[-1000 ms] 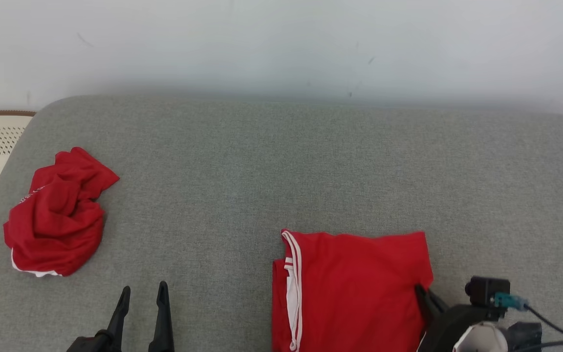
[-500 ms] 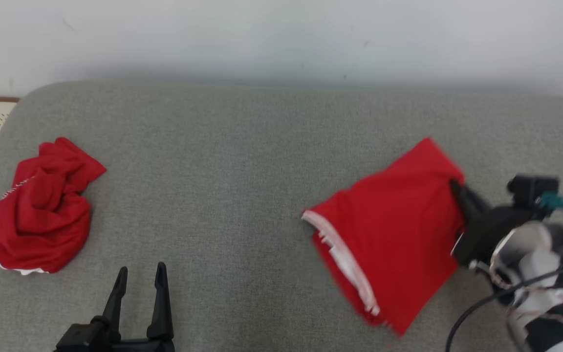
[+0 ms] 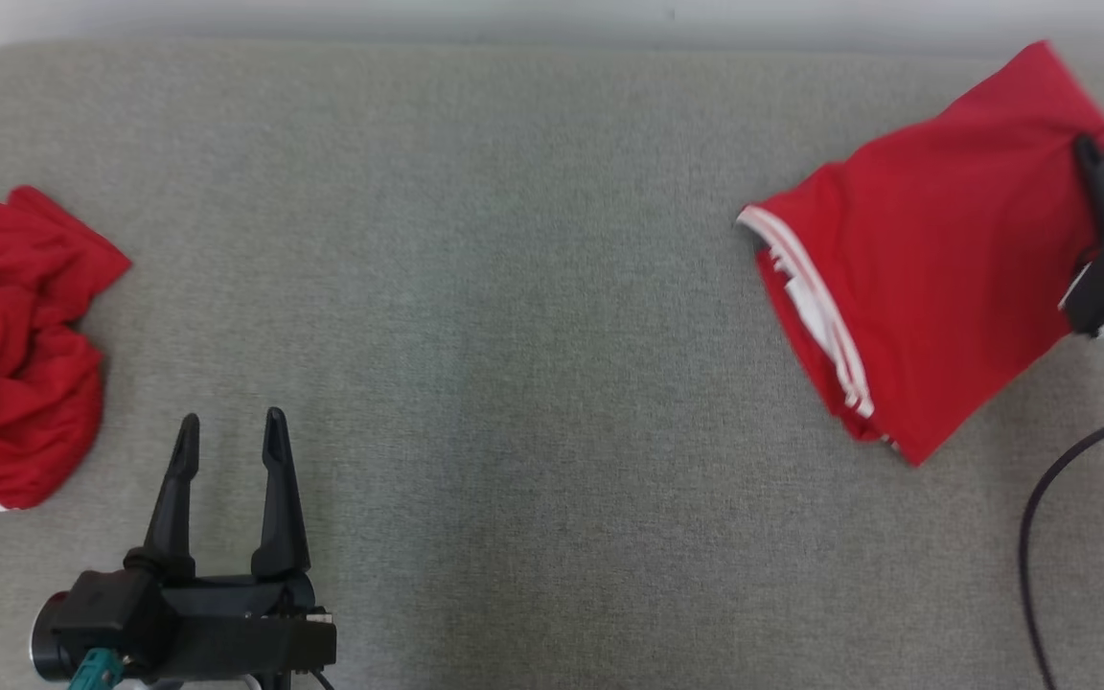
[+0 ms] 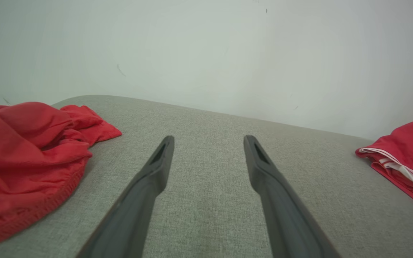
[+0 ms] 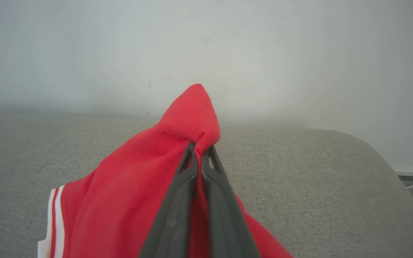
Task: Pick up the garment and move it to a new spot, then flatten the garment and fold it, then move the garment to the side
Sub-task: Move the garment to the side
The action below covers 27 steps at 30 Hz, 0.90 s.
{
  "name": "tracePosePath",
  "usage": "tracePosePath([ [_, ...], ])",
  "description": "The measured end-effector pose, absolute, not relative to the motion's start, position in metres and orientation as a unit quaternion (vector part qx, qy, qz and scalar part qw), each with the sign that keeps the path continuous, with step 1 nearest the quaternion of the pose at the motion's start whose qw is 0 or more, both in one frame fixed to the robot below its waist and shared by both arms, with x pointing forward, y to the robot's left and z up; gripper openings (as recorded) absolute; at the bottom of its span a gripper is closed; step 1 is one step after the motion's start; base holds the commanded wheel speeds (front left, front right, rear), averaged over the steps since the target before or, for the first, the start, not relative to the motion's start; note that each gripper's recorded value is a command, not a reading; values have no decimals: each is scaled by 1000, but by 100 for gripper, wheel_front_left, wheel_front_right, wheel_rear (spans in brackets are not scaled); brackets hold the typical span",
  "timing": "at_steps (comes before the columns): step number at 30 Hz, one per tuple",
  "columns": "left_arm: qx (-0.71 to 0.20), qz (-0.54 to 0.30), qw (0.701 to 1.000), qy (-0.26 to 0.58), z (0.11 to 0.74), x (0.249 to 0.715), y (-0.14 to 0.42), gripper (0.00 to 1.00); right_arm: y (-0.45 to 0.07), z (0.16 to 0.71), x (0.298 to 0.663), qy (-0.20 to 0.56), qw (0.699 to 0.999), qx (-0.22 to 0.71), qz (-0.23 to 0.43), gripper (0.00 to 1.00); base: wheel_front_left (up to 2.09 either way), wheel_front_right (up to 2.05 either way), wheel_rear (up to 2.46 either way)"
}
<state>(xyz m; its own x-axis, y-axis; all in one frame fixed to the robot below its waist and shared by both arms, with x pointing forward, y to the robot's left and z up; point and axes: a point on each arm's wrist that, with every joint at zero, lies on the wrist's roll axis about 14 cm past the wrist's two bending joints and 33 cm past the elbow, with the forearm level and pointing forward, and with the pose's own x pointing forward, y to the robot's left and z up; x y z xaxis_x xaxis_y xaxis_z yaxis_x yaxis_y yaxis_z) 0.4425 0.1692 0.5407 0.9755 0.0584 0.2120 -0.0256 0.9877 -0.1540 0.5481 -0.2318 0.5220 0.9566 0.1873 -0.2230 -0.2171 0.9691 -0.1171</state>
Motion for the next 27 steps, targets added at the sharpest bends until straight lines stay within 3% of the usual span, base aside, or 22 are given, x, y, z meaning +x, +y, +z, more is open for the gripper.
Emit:
tracePosePath([
  [15,-68,13,993,-97,512,479,156,100,-347,499,578,173,974,-146,-6,0,0,0,0],
  [27,-62,4,994,-94,501,491,150,100,-395,486,576,202,964,-162,-63,0,0,0,0],
])
